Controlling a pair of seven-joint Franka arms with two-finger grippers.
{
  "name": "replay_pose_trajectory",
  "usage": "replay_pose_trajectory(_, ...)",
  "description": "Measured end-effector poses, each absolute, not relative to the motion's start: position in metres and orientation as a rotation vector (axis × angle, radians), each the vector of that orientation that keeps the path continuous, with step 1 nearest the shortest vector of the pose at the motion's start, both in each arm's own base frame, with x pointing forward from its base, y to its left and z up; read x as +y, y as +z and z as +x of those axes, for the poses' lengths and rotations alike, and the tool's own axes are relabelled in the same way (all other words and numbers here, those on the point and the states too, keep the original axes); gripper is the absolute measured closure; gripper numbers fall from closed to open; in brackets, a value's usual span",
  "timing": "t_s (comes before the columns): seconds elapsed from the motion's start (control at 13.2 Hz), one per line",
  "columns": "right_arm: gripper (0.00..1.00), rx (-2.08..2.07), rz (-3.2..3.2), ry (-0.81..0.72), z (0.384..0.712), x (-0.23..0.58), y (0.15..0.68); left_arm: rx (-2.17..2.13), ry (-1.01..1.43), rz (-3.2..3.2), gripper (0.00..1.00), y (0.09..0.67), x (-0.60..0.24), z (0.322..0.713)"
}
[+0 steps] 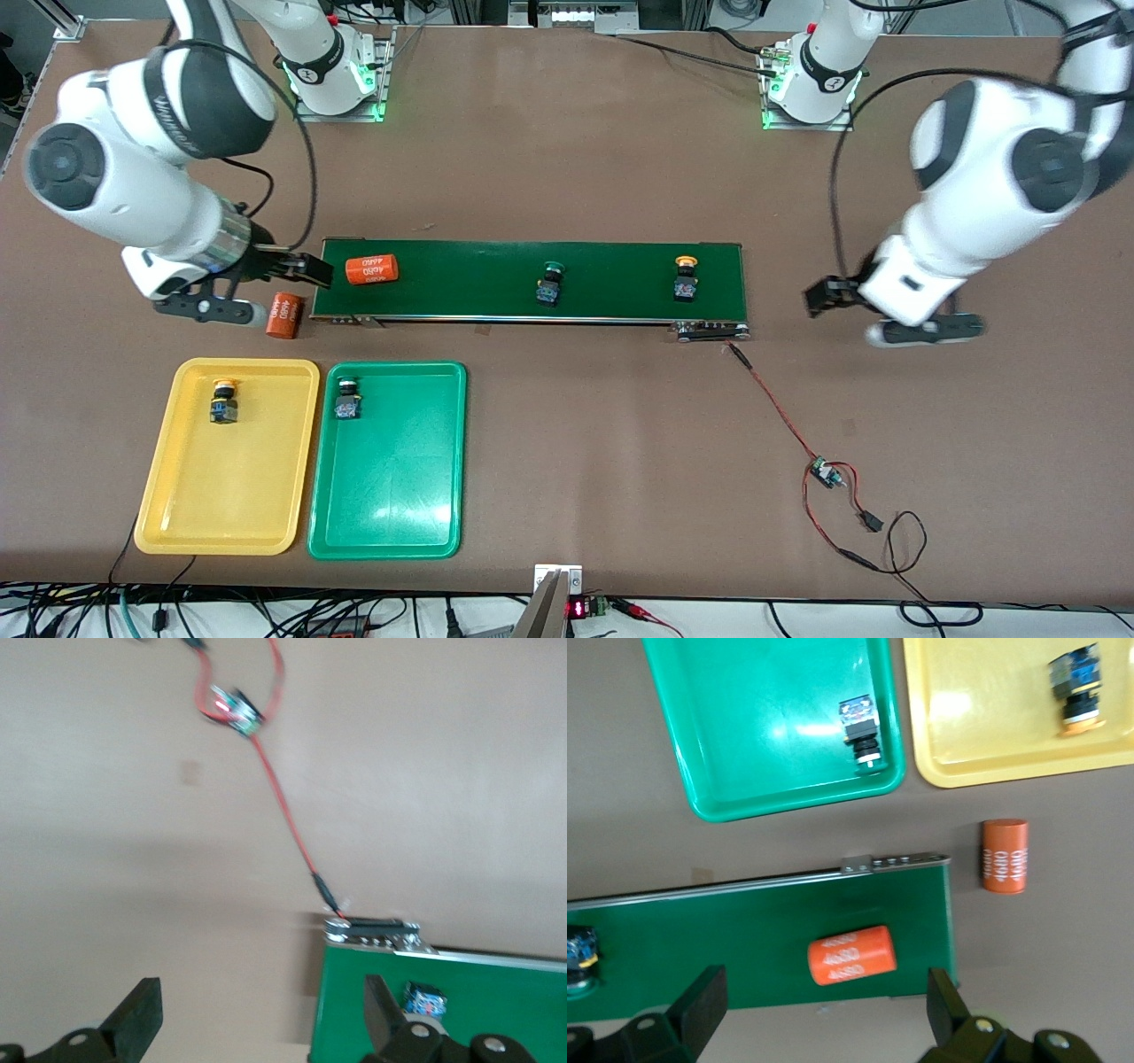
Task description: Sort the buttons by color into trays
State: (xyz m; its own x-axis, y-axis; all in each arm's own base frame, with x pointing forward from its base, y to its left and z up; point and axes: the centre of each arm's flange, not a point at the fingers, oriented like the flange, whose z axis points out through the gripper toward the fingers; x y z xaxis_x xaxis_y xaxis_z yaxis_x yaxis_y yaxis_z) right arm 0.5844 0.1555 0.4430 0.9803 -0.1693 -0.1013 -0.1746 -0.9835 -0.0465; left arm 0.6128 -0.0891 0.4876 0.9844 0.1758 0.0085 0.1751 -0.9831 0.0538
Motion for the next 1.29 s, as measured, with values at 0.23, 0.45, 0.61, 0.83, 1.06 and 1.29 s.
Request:
replay_pose_trajectory(0.23, 0.00, 0.369, -3.057, 0.155, 0.581, 0.186, 0.425, 0.354, 0.021, 3.080, 0.00, 0.535, -0.042, 0.618)
replay_pose_trajectory(0.45, 0.00, 0.446, -3.044, 0.165, 0.580, 0.207, 0.409, 0.351, 0.022, 3.077, 0.00, 0.564, -0.005, 0.614)
replay_pose_trajectory(0.61, 0.00, 0.473, -3.041, 0.178, 0.580, 0.215, 0.398, 0.298, 0.058, 3.078, 0.00, 0.581, 0.023, 0.607)
replay_pose_trajectory(0.83, 0.00, 0.485, -3.061, 0.177, 0.575, 0.237, 0.384, 0.225, 0.049, 3.086, 0.00, 0.601, 0.040, 0.594)
replay_pose_trajectory(1.06, 0.00, 0.419, -3.099, 0.168, 0.568, 0.260, 0.372, 0.172, 0.003, 3.089, 0.00, 0.611, 0.029, 0.591)
replay_pose_trajectory(1.29, 0.00, 0.350, -3.107, 0.174, 0.562, 0.278, 0.362, 0.089, -0.047, 3.101, 0.00, 0.595, -0.006, 0.598)
